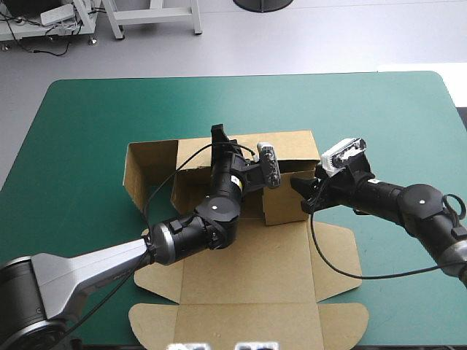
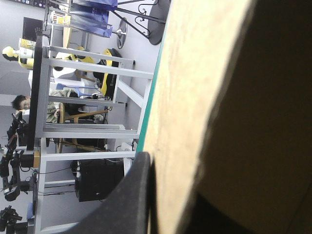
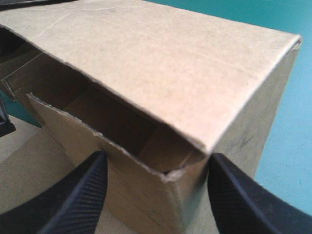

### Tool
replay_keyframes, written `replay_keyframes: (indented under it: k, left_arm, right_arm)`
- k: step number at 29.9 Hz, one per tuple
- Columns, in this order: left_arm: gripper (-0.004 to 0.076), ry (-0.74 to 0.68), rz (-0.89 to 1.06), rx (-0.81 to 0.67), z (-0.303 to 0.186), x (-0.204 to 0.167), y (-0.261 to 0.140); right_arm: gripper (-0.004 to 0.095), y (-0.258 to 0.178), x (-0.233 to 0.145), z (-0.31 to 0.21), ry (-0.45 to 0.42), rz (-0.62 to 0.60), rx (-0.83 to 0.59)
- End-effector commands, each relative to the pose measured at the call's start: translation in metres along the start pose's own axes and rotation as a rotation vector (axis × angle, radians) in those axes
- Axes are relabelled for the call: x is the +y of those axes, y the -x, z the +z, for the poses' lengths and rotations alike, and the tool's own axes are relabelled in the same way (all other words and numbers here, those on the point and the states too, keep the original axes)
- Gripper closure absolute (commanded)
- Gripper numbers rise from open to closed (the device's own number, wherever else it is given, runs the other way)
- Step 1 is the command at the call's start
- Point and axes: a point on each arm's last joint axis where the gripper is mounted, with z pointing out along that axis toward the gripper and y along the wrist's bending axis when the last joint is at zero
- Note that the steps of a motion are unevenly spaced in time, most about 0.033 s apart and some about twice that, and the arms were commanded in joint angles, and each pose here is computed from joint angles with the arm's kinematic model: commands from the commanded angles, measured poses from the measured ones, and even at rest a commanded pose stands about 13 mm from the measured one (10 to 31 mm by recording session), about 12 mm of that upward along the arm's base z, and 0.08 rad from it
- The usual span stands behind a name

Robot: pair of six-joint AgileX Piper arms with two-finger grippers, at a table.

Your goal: Fold the box

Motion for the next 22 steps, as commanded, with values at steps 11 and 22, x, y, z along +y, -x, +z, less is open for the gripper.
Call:
replay_keyframes:
  k: [11,22]
  left_arm:
    - [0.0729,-0.036,-0.061,-0.059,-0.021,0.005,0.012]
    - [0.0729,-0.002,-0.033,-0.024,-0.015,0.011,0.005]
  right_arm:
    - [0.0516,0.006,0.006,0.019,-0.070,-0.008,-0.015]
    - [0.0475,0.006,0.012,0.004,-0.065,-0.062,0.022]
